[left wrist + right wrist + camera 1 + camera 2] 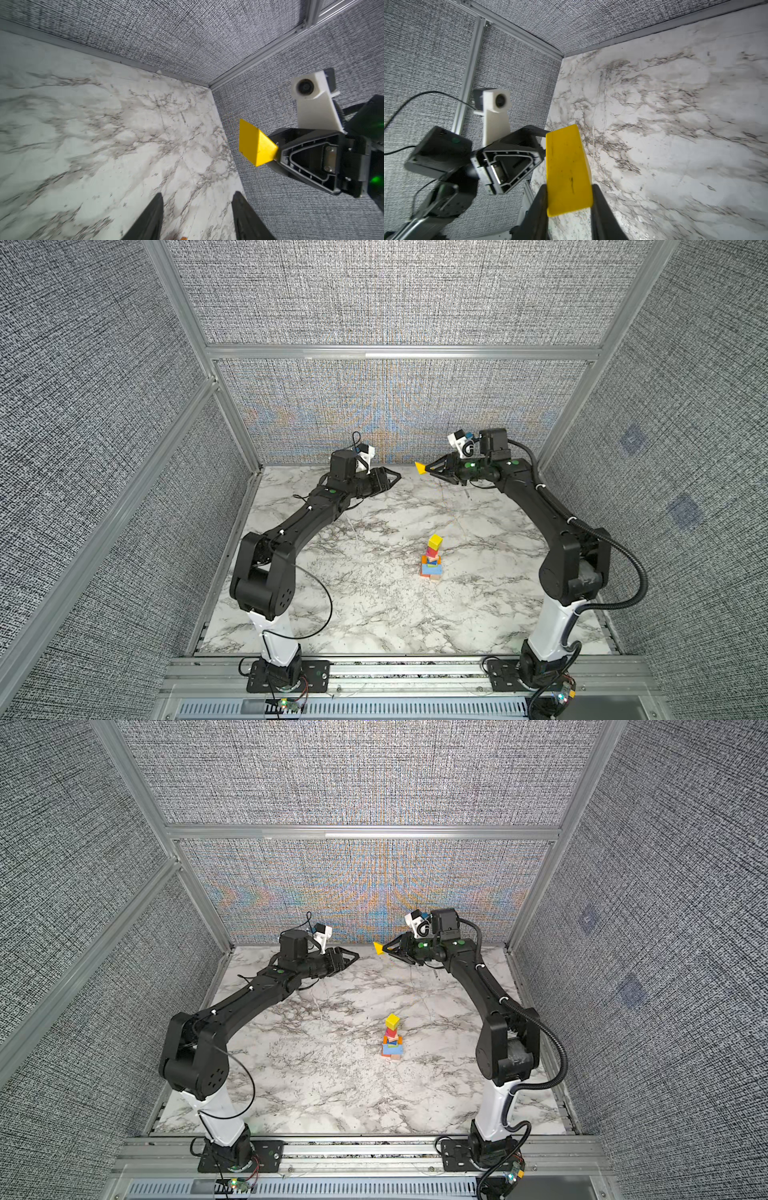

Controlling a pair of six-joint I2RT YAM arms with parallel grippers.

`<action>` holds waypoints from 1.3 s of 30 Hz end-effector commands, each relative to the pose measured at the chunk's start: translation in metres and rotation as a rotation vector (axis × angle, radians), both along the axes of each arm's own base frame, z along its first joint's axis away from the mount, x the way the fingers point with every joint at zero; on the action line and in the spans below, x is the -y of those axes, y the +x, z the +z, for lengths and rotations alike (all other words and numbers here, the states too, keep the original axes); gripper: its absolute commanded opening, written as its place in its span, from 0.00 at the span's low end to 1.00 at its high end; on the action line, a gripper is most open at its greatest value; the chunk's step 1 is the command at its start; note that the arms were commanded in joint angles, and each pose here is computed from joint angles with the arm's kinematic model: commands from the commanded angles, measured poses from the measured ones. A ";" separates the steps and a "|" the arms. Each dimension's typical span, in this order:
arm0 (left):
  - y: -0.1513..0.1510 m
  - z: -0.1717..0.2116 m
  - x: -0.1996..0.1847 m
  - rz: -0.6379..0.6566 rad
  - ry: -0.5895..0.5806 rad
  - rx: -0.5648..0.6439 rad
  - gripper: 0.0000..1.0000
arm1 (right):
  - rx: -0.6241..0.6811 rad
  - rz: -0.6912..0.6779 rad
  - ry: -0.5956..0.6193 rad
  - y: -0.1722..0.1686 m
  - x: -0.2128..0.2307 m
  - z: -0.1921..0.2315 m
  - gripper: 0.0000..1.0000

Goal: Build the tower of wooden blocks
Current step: 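Close the left gripper on the trapezoid while the right gripper holds it up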

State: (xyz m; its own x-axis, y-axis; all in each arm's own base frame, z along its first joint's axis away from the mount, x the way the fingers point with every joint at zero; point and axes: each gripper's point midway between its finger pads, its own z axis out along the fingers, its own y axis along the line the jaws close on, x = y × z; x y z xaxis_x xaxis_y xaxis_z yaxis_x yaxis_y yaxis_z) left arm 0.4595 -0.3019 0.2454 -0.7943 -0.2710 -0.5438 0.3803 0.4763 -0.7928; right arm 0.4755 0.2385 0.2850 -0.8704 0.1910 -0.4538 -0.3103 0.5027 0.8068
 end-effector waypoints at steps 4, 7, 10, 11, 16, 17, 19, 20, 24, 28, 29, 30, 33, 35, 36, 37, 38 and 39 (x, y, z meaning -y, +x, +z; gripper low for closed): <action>0.019 0.051 0.018 -0.068 -0.205 0.170 0.52 | -0.005 0.074 0.127 0.010 -0.017 0.021 0.19; 0.024 0.057 0.022 -0.082 -0.255 0.191 0.52 | -0.003 0.090 0.141 0.012 -0.018 0.024 0.18; 0.027 0.057 0.026 -0.106 -0.296 0.199 0.50 | -0.007 0.102 0.164 0.015 -0.019 0.027 0.18; 0.027 0.058 0.027 -0.108 -0.300 0.206 0.49 | -0.009 0.102 0.171 0.017 -0.018 0.027 0.18; 0.028 0.058 0.029 -0.122 -0.308 0.227 0.48 | -0.020 0.121 0.207 0.021 -0.022 0.027 0.18; 0.028 0.058 0.029 -0.127 -0.315 0.228 0.48 | -0.026 0.126 0.213 0.022 -0.022 0.025 0.18; 0.028 0.061 0.031 -0.141 -0.336 0.239 0.47 | -0.035 0.132 0.221 0.023 -0.023 0.024 0.18; 0.029 0.063 0.032 -0.150 -0.350 0.244 0.47 | -0.038 0.135 0.224 0.024 -0.024 0.023 0.18; 0.028 0.070 0.038 -0.201 -0.389 0.246 0.45 | -0.038 0.145 0.239 0.025 -0.025 0.026 0.17; 0.028 0.065 0.038 -0.206 -0.392 0.246 0.44 | -0.038 0.153 0.253 0.027 -0.026 0.029 0.17; 0.028 0.064 0.039 -0.209 -0.393 0.244 0.44 | -0.042 0.154 0.257 0.027 -0.027 0.028 0.17; 0.028 0.064 0.039 -0.213 -0.395 0.244 0.44 | -0.044 0.158 0.261 0.028 -0.027 0.027 0.17; 0.029 0.064 0.040 -0.219 -0.403 0.241 0.41 | -0.053 0.161 0.274 0.030 -0.028 0.026 0.17; 0.029 0.066 0.040 -0.220 -0.409 0.243 0.40 | -0.054 0.160 0.280 0.031 -0.027 0.027 0.17; 0.029 0.067 0.040 -0.222 -0.411 0.242 0.40 | -0.051 0.160 0.280 0.032 -0.027 0.028 0.17; 0.028 0.068 0.041 -0.227 -0.412 0.244 0.39 | -0.052 0.161 0.280 0.032 -0.028 0.027 0.17; 0.028 0.069 0.041 -0.228 -0.414 0.243 0.38 | -0.052 0.159 0.280 0.032 -0.028 0.027 0.16; 0.028 0.069 0.041 -0.233 -0.414 0.240 0.38 | -0.053 0.157 0.279 0.033 -0.027 0.026 0.16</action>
